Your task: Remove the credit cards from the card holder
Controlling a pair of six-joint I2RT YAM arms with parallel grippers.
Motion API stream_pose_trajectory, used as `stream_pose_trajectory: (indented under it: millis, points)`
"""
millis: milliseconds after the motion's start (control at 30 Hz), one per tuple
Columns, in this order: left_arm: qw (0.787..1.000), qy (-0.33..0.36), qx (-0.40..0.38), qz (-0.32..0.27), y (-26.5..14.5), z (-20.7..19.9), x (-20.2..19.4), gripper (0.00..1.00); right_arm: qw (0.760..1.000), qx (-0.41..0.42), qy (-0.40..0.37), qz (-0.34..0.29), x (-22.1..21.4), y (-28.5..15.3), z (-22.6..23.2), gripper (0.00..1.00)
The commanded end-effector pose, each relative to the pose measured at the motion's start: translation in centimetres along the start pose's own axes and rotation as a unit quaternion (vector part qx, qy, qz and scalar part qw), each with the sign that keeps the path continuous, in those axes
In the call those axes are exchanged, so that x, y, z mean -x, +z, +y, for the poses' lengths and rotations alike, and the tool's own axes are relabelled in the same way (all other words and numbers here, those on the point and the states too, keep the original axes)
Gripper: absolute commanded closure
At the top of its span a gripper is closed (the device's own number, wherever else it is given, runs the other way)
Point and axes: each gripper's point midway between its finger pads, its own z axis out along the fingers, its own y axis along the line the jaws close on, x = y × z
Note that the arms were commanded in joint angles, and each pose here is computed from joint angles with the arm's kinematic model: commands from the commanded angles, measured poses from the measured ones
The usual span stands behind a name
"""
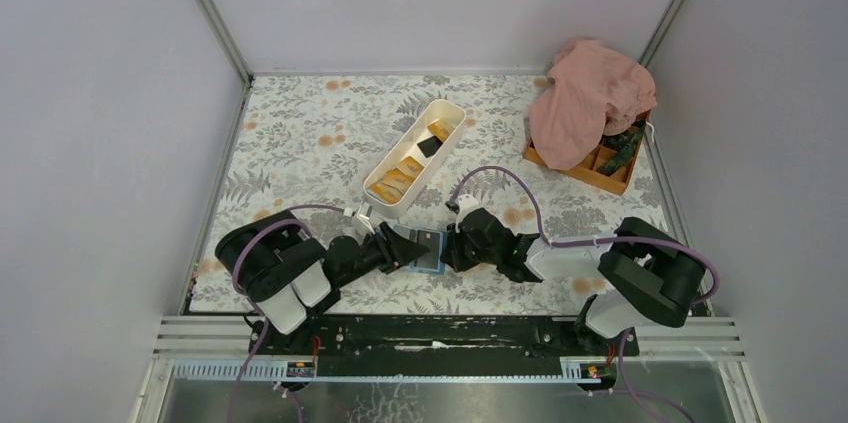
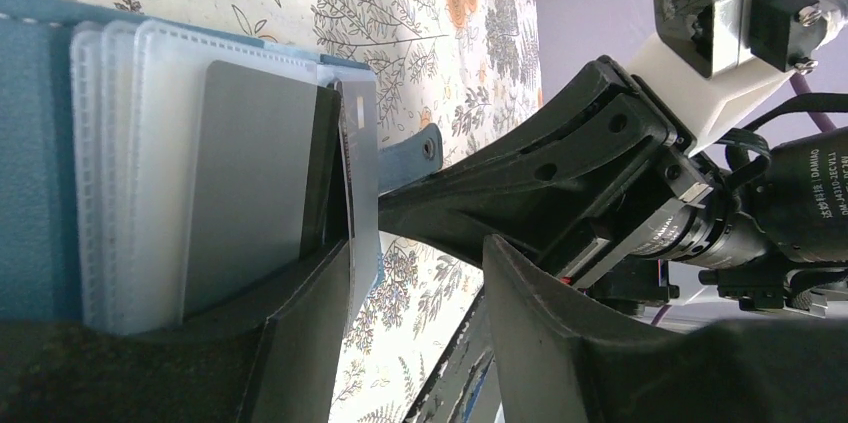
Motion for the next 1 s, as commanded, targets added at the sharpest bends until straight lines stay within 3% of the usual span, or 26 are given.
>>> stream_pose_trajectory:
  millis: [0,967]
  points:
    - [0.997,0.006,-0.07,0.016,-0.4,-3.0,-0.5,0.43,0.998,-0.018,0.002,0.053,-3.3,0.3,-1.5,1.0]
    - [0.993,0.038,-0.08,0.073,2.4,-2.7,-2.8,0.43,0.999,0.012,0.003,0.051,-2.4,1.1,0.1,1.0]
